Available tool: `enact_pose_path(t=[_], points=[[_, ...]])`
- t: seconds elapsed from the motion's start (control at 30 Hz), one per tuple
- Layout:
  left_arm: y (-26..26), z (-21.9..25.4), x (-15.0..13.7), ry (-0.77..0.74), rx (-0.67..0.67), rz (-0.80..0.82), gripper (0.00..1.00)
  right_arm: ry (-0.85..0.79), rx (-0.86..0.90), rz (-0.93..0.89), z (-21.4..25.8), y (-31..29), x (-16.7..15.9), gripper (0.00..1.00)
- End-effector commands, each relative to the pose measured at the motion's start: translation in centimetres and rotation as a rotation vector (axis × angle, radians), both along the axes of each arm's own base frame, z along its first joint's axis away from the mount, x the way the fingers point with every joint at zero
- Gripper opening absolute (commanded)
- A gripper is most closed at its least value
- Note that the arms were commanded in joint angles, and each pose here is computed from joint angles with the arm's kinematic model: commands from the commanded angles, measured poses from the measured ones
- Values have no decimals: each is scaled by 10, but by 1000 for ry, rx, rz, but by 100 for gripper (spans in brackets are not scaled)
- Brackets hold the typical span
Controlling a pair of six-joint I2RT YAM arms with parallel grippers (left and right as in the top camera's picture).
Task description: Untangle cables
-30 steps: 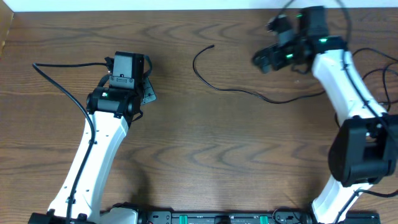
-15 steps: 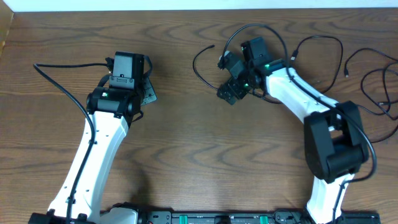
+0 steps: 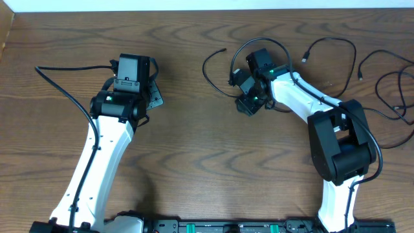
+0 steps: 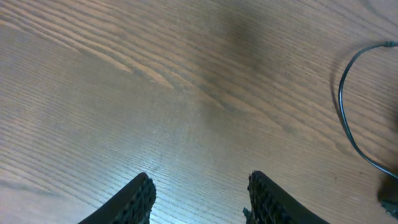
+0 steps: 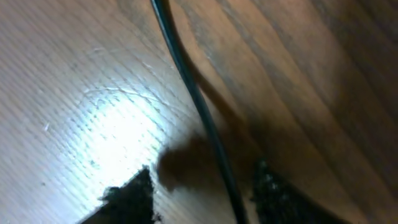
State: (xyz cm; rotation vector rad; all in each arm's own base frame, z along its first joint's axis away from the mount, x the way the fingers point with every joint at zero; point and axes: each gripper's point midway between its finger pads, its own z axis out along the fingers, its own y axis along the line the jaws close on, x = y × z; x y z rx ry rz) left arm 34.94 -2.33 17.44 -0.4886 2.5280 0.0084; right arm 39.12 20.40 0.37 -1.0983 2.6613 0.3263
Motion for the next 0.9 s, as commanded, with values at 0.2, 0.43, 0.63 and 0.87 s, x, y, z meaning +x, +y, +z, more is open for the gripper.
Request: enact_pose_path(t=[0.2, 0.43, 0.63, 0.87], points=[[1, 6, 1, -18, -2, 4, 50, -90, 7, -74, 3, -5, 28, 17], [1, 6, 1, -18, -2, 5, 49, -253, -94, -268, 32, -57, 87, 6], [1, 6, 1, -19, -3, 5, 49, -413, -314, -467, 70, -149, 131, 2], [1, 6, 1, -19, -3, 5, 50, -423, -487, -701, 84, -270, 131, 1]])
